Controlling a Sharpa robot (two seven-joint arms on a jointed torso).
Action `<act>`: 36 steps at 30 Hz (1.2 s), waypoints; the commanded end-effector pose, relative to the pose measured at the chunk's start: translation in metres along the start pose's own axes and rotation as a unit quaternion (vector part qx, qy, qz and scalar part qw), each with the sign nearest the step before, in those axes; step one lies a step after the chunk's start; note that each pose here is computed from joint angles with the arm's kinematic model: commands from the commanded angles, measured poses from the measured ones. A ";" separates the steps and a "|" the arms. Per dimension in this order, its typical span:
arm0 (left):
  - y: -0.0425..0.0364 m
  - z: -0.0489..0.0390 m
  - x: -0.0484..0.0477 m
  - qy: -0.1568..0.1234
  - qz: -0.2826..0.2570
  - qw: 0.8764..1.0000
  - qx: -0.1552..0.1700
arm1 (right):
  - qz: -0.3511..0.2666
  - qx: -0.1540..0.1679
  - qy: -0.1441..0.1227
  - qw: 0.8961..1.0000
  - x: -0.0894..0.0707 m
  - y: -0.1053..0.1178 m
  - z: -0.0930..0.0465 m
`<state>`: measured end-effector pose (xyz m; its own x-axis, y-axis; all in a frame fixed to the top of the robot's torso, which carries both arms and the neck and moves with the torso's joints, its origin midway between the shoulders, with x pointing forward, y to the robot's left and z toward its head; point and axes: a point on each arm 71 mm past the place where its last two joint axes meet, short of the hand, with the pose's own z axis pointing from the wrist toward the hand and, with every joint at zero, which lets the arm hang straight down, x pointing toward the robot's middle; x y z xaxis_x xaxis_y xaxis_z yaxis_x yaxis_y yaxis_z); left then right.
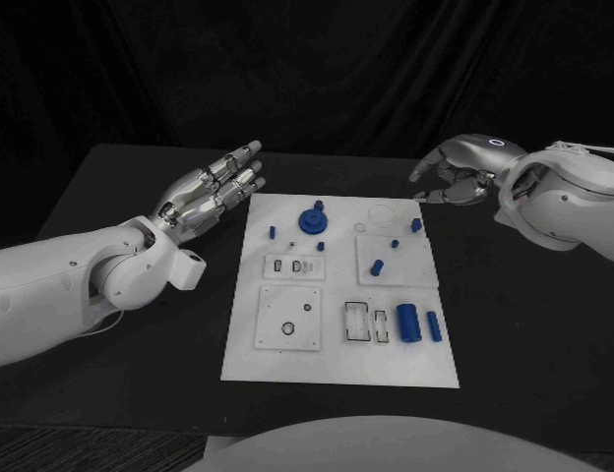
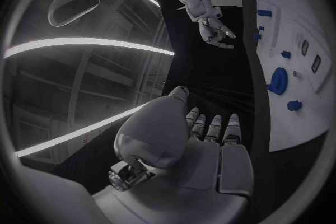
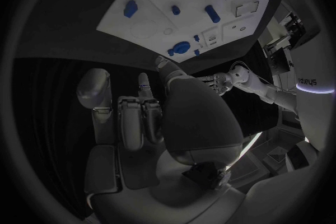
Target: Assemble the parts on the task board
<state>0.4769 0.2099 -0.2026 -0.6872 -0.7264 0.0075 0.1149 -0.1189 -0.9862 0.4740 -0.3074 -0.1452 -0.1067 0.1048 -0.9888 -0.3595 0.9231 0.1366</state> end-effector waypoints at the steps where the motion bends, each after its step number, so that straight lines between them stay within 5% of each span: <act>1: 0.0008 0.0001 0.0023 0.003 -0.004 1.000 0.005 | 0.000 0.021 -0.002 1.000 0.006 -0.009 -0.005; 15: 0.0066 -0.0037 0.0042 0.002 -0.009 1.000 0.001 | -0.001 0.046 0.028 0.999 0.036 -0.029 -0.009; 36: 0.0086 -0.0043 0.0042 0.002 -0.010 1.000 -0.001 | 0.001 0.039 0.047 0.998 0.057 -0.026 -0.002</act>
<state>0.4726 0.2102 -0.2127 -0.6866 -0.7267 0.0220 0.0939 -0.1186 -0.9885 0.4757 -0.3259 -0.2035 -0.1990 0.0762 -0.9770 -0.2877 0.9485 0.1326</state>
